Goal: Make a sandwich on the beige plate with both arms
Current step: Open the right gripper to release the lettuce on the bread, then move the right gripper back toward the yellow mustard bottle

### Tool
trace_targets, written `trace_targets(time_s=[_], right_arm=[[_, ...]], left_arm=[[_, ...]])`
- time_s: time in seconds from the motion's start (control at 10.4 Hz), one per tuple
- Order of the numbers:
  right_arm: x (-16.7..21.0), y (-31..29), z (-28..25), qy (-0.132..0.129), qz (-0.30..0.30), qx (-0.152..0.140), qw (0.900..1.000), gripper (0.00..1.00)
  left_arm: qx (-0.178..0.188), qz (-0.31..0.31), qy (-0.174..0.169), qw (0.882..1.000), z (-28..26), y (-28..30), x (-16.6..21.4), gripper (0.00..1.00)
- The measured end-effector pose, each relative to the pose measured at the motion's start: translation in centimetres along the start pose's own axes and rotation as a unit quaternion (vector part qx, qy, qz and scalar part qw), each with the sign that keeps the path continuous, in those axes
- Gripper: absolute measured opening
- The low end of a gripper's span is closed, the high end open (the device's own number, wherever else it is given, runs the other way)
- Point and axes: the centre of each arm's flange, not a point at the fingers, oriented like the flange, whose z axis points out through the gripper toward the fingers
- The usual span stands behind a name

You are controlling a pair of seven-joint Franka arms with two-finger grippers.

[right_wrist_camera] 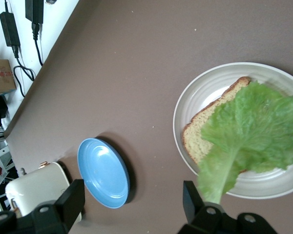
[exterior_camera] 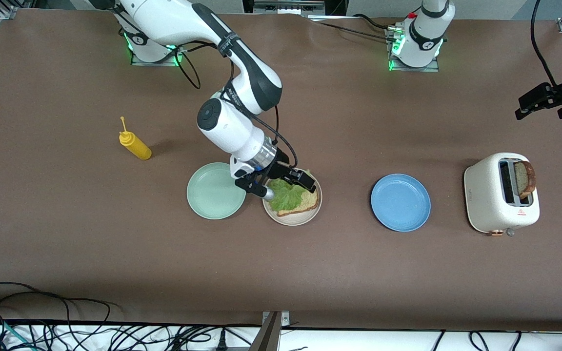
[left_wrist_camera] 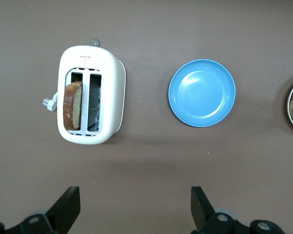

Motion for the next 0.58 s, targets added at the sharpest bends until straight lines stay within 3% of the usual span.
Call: trace_targets(time_s=[0.58], right_arm=[[6.8, -0.2, -8.8, 0.009, -0.009, -0.06, 0.998, 0.96]], left_arm=[[0.0, 0.0, 0.0, 1.0, 0.0, 0.0, 0.0, 1.0]])
